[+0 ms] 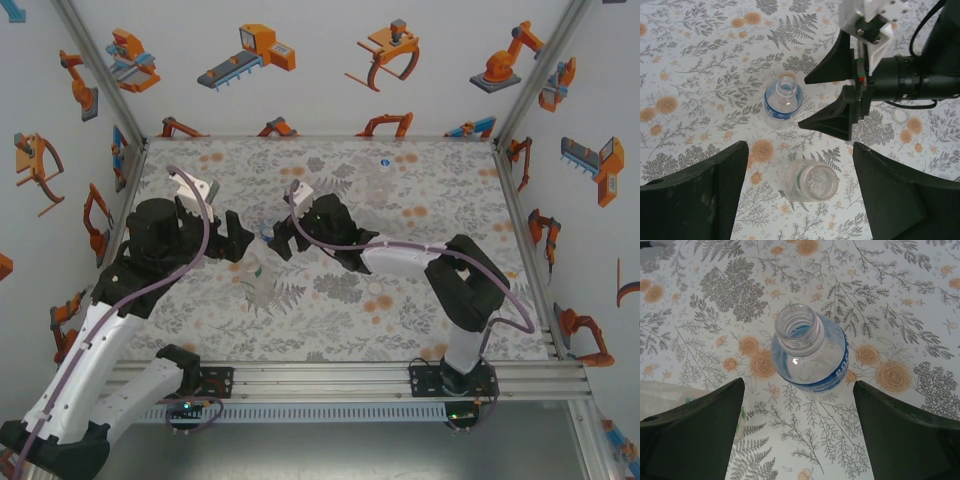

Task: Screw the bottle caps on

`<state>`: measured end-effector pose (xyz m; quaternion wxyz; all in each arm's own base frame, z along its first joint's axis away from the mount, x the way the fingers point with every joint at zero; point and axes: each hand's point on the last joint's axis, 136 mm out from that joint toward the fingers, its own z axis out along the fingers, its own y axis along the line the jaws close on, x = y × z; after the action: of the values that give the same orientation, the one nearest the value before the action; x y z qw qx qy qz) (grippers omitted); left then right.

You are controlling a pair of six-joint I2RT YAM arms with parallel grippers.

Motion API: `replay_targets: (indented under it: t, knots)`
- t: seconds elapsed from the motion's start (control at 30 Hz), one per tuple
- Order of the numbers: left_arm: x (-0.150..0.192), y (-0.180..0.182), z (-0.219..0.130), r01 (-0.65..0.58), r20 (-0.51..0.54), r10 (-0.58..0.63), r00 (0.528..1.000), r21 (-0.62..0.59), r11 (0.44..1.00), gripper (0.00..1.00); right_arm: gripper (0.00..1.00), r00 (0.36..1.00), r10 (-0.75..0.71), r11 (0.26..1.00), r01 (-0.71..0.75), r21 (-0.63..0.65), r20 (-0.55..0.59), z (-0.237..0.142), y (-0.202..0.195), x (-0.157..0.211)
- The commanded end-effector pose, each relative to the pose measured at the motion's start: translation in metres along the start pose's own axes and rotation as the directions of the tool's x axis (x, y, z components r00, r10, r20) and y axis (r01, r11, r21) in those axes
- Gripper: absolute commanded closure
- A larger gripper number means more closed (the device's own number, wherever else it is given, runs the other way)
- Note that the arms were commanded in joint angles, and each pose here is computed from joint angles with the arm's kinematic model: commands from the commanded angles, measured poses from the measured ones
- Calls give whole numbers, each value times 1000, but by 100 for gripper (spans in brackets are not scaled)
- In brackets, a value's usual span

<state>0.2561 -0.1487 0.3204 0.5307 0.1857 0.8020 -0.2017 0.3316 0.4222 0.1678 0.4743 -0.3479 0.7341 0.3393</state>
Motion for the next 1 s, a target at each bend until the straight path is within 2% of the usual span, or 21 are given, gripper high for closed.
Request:
replay_targets:
  t: [0.0, 0.27, 0.47, 0.57, 0.77, 0.97]
  knots:
    - [4, -2, -4, 15, -4, -15, 1000, 15, 1000, 22, 19, 993, -55, 998, 54, 14, 104, 13, 5, -28]
    - [2, -4, -7, 25, 6, -25, 1000, 26, 999, 22, 21, 992, -55, 997, 48, 61, 110, 44, -5, -20]
    - [2, -5, -9, 24, 9, -24, 1000, 31, 999, 22, 25, 995, -53, 997, 48, 55, 90, 56, -8, -8]
    - [1, -5, -9, 19, 9, -20, 1000, 32, 999, 22, 31, 995, -58, 997, 54, 57, 81, 58, -8, -4]
    - [0, -9, -7, 6, 11, -7, 1000, 53, 999, 22, 41, 994, -63, 996, 56, 76, 93, 46, -9, -11]
    - [-4, -17, -2, -17, 30, 14, 999, 106, 994, 22, 49, 991, -75, 993, 64, 96, 110, 11, -5, -30]
